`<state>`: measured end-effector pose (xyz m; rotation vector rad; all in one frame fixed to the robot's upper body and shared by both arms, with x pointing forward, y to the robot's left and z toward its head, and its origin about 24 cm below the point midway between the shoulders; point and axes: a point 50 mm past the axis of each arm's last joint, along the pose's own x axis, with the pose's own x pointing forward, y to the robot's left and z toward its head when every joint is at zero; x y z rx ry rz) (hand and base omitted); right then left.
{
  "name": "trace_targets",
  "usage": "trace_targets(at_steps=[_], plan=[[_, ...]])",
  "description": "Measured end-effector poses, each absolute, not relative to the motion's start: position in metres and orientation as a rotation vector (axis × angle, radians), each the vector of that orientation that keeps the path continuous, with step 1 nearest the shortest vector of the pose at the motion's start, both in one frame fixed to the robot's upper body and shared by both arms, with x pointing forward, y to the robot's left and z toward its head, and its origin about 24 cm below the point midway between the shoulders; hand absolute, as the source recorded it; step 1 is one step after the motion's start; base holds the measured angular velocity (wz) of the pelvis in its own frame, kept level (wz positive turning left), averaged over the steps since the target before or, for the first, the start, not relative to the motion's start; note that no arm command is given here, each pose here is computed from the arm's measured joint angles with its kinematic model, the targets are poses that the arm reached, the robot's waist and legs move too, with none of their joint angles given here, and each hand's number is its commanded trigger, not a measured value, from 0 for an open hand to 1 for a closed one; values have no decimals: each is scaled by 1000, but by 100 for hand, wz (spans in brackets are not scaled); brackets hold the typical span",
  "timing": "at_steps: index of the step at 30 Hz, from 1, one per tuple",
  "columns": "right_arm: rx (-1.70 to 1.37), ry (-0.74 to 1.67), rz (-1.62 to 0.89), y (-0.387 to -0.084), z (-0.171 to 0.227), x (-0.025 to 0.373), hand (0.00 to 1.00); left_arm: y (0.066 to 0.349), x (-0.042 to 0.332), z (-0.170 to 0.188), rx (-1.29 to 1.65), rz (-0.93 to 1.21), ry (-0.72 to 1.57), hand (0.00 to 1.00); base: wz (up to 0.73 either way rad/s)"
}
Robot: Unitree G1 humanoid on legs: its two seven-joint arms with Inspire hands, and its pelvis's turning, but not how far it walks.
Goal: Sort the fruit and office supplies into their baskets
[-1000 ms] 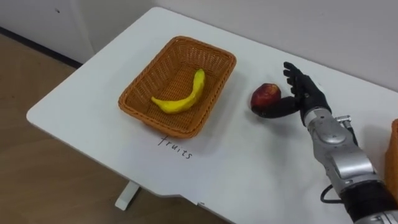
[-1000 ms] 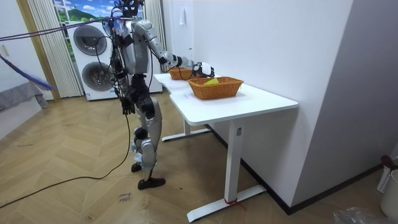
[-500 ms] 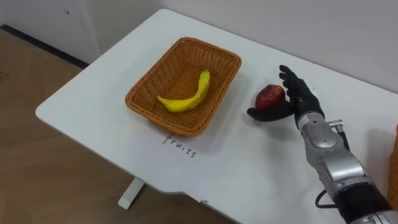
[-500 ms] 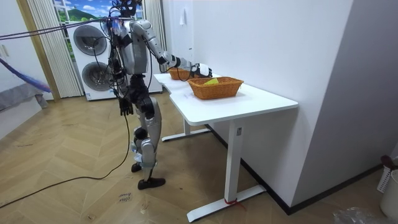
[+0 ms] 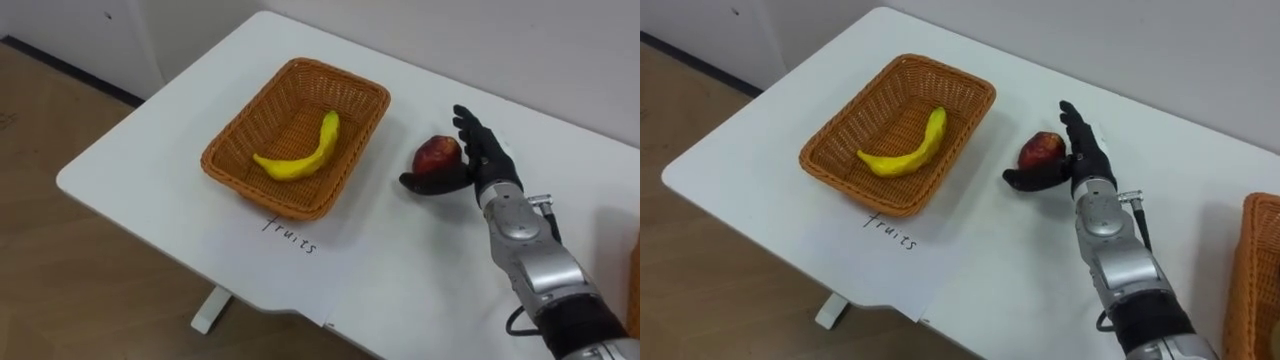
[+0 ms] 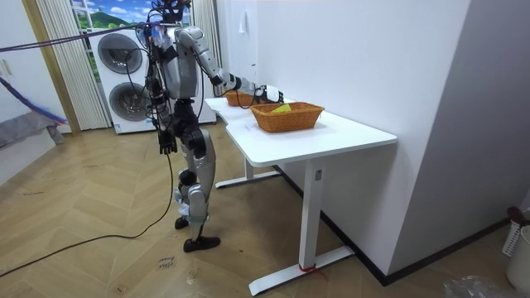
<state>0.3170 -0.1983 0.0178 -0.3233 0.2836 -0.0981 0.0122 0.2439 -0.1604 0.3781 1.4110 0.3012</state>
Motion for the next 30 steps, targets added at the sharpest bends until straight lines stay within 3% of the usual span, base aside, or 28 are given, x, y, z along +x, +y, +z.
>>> trace_targets(at_steps=[1, 2, 30], plan=[[-323, 284, -98, -198, 18, 317, 87, 244, 12, -160, 378, 302, 1411, 0, 0], [-323, 284, -98, -198, 18, 317, 100, 244, 12, -160, 379, 302, 1411, 0, 0], [-370, 323, -64, -201, 5, 314, 100, 246, 18, -158, 456, 268, 1384, 0, 0]])
